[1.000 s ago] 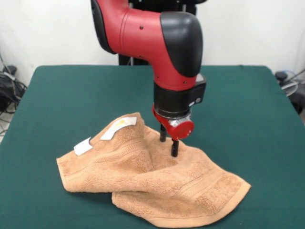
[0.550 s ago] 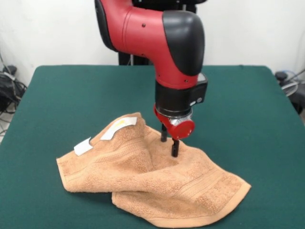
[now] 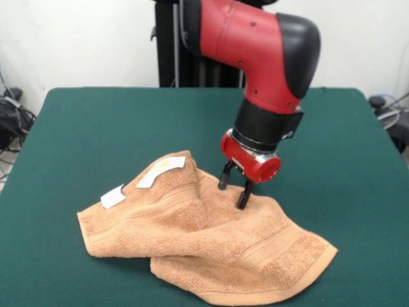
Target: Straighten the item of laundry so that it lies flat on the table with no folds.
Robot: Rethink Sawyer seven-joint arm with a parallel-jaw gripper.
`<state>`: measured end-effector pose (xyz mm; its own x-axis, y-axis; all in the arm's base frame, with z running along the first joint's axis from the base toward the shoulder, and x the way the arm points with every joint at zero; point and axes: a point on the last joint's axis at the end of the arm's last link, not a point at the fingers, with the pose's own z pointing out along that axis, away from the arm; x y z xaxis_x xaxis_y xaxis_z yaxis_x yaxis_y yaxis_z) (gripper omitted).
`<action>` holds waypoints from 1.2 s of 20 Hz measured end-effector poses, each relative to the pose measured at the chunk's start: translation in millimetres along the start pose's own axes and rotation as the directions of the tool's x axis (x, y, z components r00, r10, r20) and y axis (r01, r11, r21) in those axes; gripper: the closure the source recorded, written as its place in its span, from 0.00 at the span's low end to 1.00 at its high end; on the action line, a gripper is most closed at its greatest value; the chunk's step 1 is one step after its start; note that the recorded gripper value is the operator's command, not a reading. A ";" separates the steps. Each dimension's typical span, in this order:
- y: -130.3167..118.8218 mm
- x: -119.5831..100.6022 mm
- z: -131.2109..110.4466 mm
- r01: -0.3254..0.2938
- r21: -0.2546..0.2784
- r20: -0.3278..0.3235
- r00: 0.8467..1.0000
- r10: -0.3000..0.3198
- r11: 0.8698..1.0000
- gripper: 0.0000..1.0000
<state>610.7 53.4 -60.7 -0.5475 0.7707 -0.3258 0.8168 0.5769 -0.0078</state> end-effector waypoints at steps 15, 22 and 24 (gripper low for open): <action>-5.9 -9.3 2.8 0.014 -0.018 -0.010 1.000 -0.015 1.000 0.00; -6.9 -15.0 3.4 -0.001 -0.026 -0.056 0.998 0.000 1.000 0.00; -7.7 -16.2 3.5 -0.005 -0.031 -0.064 0.998 0.003 1.000 0.00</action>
<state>613.9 35.5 -58.7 -0.5554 0.7884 -0.2644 0.8136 0.5809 0.0231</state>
